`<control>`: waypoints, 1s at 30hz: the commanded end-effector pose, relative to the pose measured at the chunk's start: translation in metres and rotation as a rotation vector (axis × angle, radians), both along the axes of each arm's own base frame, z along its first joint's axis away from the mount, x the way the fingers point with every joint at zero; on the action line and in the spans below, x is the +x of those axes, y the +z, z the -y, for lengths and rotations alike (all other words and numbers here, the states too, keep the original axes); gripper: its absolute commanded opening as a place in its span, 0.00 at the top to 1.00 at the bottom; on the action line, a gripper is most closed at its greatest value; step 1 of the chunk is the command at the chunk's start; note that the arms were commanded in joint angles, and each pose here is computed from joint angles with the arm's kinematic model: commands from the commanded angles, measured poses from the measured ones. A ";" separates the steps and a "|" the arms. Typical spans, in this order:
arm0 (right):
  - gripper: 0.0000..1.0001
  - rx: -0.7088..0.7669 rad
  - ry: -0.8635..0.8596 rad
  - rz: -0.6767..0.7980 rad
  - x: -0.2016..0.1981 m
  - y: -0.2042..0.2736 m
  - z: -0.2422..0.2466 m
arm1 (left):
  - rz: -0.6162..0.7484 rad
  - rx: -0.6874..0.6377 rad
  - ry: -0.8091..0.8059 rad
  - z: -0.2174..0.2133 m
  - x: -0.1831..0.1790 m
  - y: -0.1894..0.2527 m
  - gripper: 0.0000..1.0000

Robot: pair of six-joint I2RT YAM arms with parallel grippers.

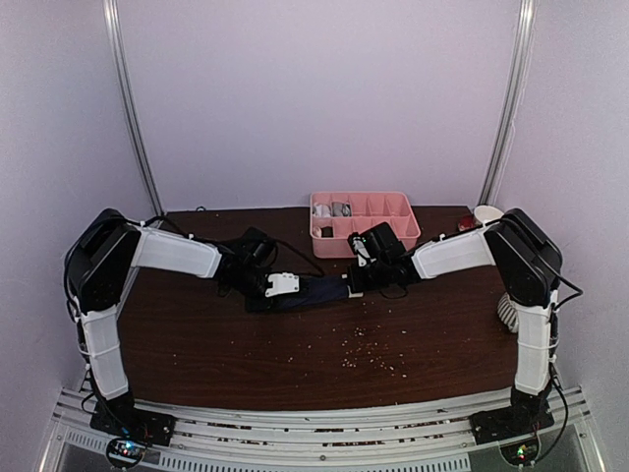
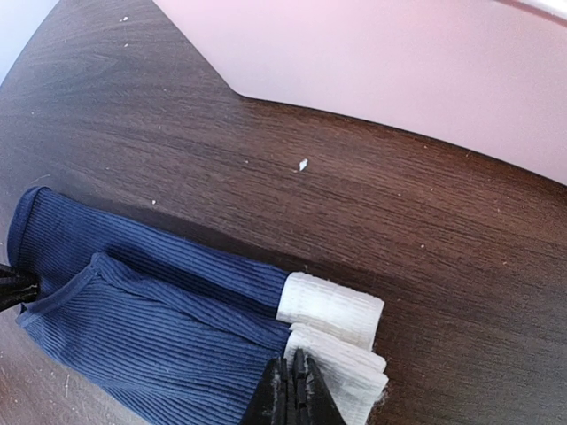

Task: Roll the underwear
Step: Adjust the underwear at the center of the board.

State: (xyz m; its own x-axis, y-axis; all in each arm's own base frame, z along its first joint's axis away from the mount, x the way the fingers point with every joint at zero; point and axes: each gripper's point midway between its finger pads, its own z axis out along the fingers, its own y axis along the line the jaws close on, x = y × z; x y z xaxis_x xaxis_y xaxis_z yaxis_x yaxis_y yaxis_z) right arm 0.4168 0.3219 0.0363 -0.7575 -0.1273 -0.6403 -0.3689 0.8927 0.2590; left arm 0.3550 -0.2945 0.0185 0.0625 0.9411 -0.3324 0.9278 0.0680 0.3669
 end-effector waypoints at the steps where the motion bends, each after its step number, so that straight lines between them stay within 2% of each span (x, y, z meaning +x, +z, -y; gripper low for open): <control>1: 0.94 -0.191 -0.030 -0.173 -0.031 -0.066 0.039 | -0.069 0.052 -0.009 -0.019 -0.020 -0.022 1.00; 6: 0.94 -0.201 -0.028 -0.178 -0.029 -0.068 0.039 | -0.085 0.036 -0.023 -0.017 -0.025 -0.019 1.00; 8: 0.94 -0.181 -0.004 -0.183 -0.030 -0.066 0.033 | -0.088 0.004 -0.028 -0.011 -0.023 -0.009 0.95; 13: 0.91 -0.098 0.050 -0.160 -0.030 -0.039 0.016 | -0.051 -0.109 -0.032 0.012 -0.011 0.041 0.84; 17: 0.86 -0.046 0.071 -0.110 -0.025 -0.002 0.007 | -0.028 -0.163 -0.035 0.023 -0.003 0.071 0.84; 19: 0.82 -0.031 0.076 -0.089 -0.023 0.013 0.005 | -0.034 -0.178 -0.035 0.026 -0.004 0.076 0.82; 22: 0.77 -0.008 0.084 -0.056 -0.018 0.036 0.000 | -0.035 -0.198 -0.030 0.028 -0.004 0.082 0.73; 25: 0.73 0.020 0.096 -0.029 -0.015 0.052 -0.005 | -0.008 -0.208 -0.012 0.028 0.000 0.088 0.71; 30: 0.71 0.065 0.126 -0.033 -0.012 0.062 -0.018 | 0.006 -0.213 0.007 0.028 0.005 0.090 0.66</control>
